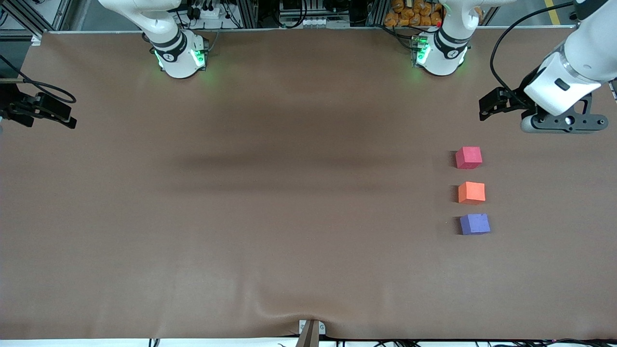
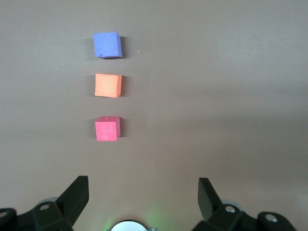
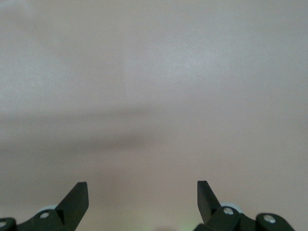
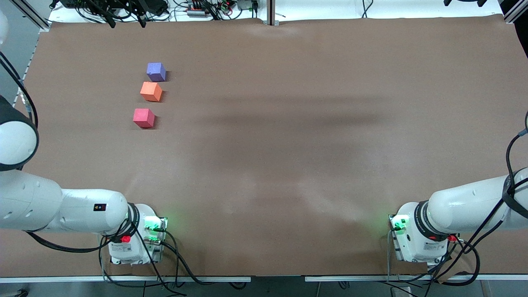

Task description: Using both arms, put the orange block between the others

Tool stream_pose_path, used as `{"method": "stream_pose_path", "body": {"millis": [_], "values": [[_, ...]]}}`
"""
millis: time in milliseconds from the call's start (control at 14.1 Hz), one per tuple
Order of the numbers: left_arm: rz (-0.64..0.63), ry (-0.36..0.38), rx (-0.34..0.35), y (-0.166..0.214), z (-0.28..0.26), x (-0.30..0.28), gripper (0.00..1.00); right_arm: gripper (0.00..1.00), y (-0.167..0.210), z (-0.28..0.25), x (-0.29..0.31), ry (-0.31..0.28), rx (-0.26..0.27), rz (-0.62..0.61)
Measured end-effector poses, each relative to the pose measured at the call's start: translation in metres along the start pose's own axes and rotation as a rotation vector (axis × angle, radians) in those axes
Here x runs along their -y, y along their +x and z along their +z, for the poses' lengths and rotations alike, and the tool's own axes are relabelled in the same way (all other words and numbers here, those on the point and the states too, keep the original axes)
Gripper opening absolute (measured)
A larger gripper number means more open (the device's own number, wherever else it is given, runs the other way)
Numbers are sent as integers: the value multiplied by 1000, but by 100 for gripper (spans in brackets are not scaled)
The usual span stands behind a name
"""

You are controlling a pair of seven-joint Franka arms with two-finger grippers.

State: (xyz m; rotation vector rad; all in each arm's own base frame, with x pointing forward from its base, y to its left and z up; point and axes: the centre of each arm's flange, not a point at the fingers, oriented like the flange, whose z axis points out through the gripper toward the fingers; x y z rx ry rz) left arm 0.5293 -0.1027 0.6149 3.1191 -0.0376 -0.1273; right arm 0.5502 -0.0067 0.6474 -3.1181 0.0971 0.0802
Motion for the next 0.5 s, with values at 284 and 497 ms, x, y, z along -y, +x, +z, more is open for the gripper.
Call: {"method": "stream_pose_path", "body": {"millis": [284, 497], "values": [[-65, -7, -21, 0, -11, 42, 100, 100, 0, 0, 0, 0, 1, 2], [-76, 1, -26, -1, -21, 52, 100, 100, 0, 0, 0, 0, 1, 14]]}}
